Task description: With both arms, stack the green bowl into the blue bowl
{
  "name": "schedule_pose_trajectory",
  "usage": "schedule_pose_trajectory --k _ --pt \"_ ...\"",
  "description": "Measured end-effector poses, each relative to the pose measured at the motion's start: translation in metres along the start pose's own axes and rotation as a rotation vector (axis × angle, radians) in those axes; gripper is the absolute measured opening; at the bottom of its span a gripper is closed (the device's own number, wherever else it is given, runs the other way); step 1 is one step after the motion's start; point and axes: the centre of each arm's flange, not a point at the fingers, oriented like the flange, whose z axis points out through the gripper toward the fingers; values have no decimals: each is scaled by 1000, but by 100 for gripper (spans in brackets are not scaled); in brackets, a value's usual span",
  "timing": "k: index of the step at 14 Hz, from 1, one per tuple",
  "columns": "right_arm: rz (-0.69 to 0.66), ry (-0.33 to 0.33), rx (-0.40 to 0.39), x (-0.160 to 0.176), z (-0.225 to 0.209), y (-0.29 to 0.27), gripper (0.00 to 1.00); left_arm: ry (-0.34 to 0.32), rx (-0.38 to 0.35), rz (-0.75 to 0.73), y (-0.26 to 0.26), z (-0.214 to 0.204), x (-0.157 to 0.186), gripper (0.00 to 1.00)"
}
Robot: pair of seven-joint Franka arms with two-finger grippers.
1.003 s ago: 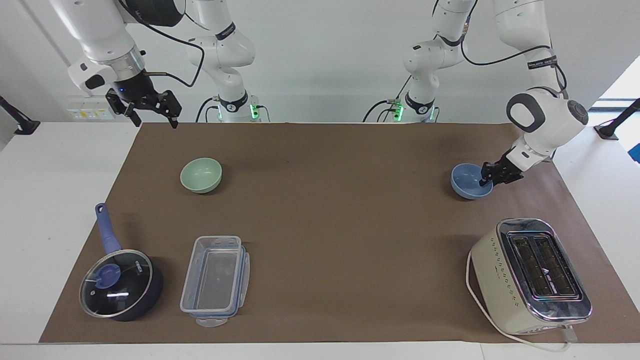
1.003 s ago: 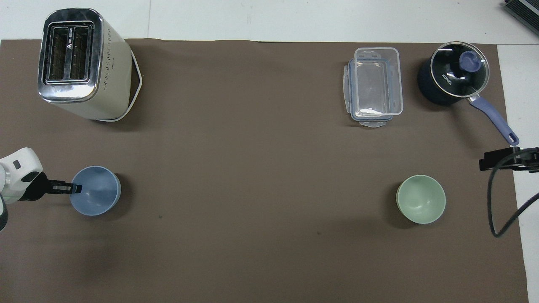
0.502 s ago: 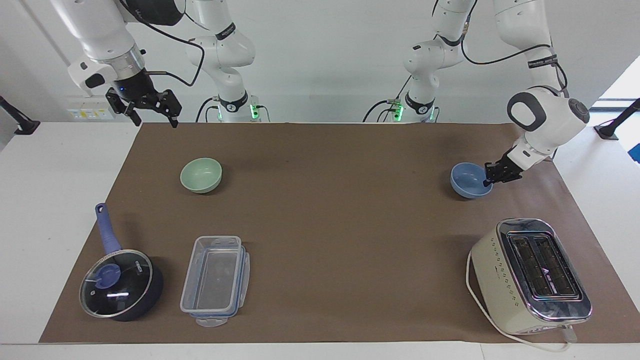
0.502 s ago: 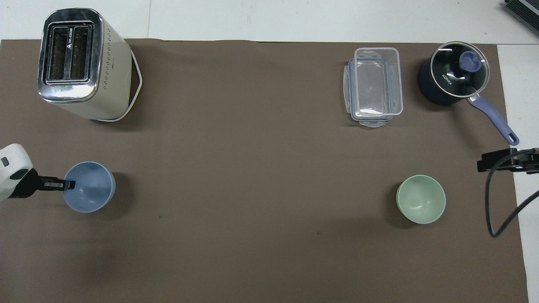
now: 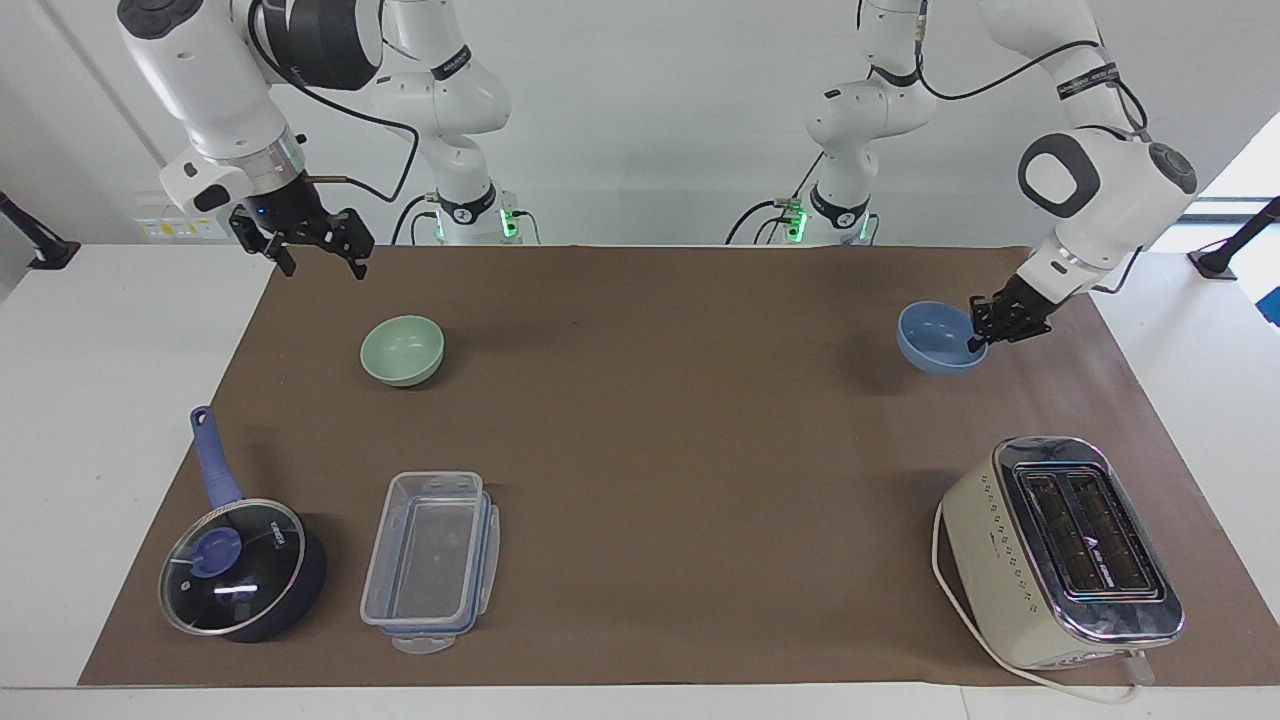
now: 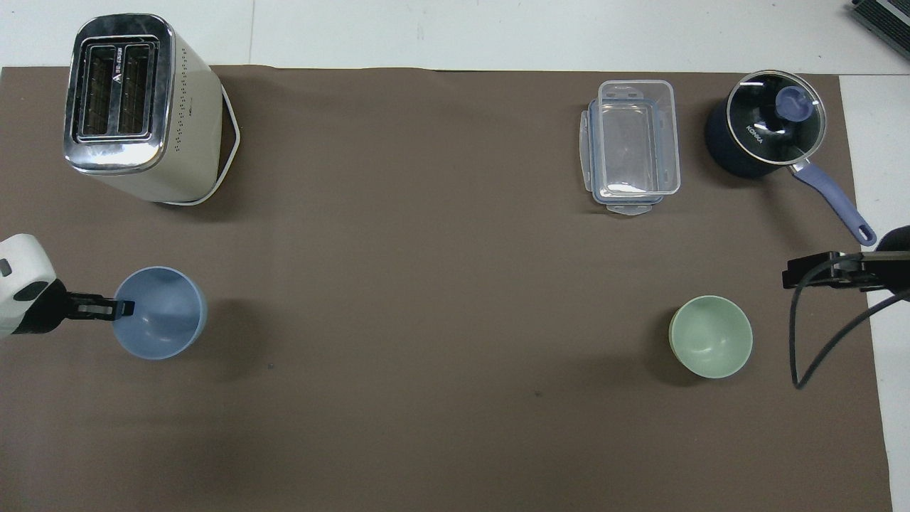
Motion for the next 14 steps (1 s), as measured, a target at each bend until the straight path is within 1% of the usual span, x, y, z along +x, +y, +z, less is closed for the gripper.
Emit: schedule_pose_trajectory --k 2,4,7,10,14 --pt "-5 11 0 3 27 -1 100 -23 -2 -32 55 12 13 4" --pt "-35 11 0 3 63 -1 100 -35 2 -73 110 25 21 4" --pt "-85 16 0 -1 109 14 100 -16 9 -129 186 46 27 4" --pt "-134 20 2 -14 158 41 100 14 4 -161 259 68 24 4" --pt "-165 -5 11 -31 190 52 100 48 -9 -191 328 108 15 4"
